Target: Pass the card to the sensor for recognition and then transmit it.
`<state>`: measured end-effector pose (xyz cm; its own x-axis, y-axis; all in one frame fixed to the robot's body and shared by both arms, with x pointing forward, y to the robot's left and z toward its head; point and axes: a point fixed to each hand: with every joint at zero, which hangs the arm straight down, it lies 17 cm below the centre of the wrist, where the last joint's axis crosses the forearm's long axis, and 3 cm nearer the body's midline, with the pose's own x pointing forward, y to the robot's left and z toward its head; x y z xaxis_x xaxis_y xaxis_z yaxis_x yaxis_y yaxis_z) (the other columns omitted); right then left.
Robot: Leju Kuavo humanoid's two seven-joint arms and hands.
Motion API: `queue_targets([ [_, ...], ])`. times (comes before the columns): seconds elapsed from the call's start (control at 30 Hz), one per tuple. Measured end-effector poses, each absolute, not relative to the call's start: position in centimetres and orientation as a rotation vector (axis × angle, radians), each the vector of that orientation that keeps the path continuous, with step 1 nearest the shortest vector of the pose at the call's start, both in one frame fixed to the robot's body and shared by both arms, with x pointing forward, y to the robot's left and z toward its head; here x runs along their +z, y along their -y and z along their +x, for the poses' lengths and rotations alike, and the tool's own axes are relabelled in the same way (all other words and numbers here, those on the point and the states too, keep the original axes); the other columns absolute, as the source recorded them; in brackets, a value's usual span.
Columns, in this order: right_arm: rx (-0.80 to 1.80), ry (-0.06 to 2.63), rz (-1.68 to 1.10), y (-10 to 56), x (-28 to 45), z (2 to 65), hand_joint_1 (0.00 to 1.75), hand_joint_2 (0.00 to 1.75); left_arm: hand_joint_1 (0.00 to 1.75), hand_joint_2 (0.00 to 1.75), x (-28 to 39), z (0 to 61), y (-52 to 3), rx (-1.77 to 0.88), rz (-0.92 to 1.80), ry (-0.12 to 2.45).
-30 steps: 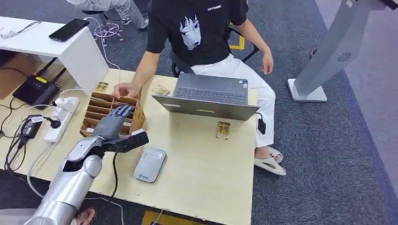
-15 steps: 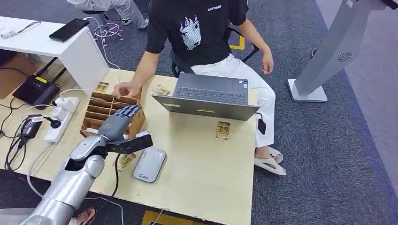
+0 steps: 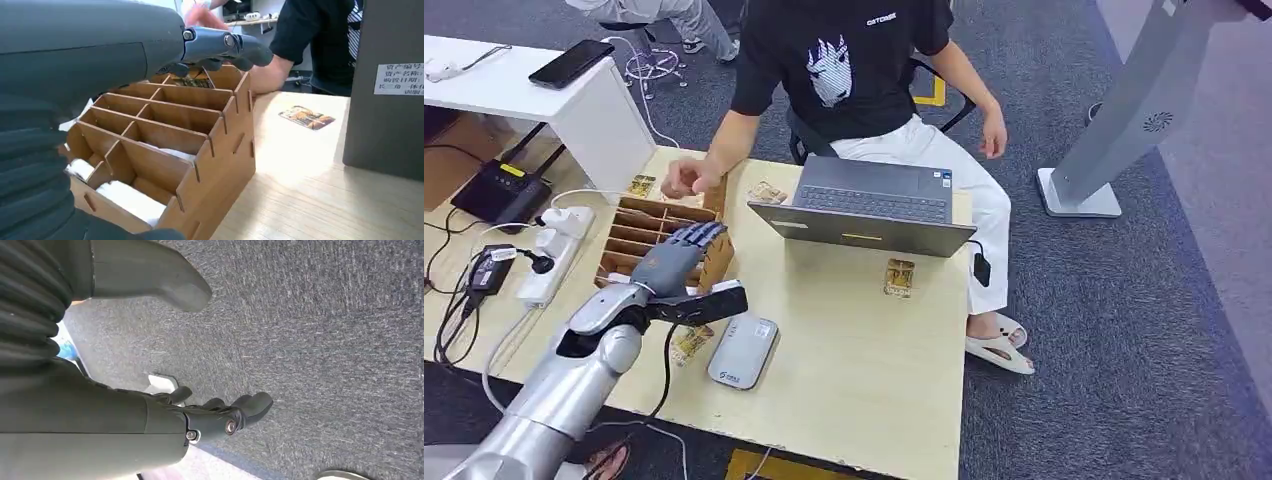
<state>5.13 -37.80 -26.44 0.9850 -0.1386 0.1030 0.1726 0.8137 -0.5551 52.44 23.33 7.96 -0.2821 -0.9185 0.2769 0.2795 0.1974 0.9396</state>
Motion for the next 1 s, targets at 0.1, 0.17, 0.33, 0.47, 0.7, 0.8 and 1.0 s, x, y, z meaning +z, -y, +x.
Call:
queue_targets([
  [0.1, -0.167, 0.058, -0.598, 37.8, -26.4, 5.1, 0.0, 1.75, 0.0, 1.75, 8.3, 52.5, -23.6, -1.348, 0.679, 1.353],
  [0.17, -0.169, 0.058, -0.598, 37.8, -26.4, 5.1, 0.0, 1.75, 0.0, 1.75, 8.8, 52.6, -23.8, -1.338, 0.684, 1.361],
  [0.33, -0.178, 0.053, -0.598, 37.8, -26.5, 4.9, 0.0, 1.75, 0.0, 1.75, 10.7, 53.0, -24.7, -1.318, 0.721, 1.382],
  [0.47, -0.189, 0.046, -0.598, 37.8, -26.5, 4.6, 0.0, 1.75, 0.0, 1.75, 12.1, 53.1, -25.6, -1.314, 0.766, 1.391],
  [0.7, -0.21, 0.033, -0.597, 37.8, -26.5, 4.2, 0.0, 1.75, 0.0, 1.75, 13.5, 52.9, -26.2, -1.321, 0.821, 1.407],
  [0.8, -0.211, 0.033, -0.598, 37.8, -26.5, 4.2, 0.0, 1.75, 0.0, 1.75, 13.6, 52.7, -26.3, -1.326, 0.832, 1.408],
  [1.0, -0.211, 0.033, -0.598, 37.8, -26.5, 4.2, 0.0, 1.75, 0.0, 1.75, 13.8, 52.5, -26.2, -1.332, 0.837, 1.415],
])
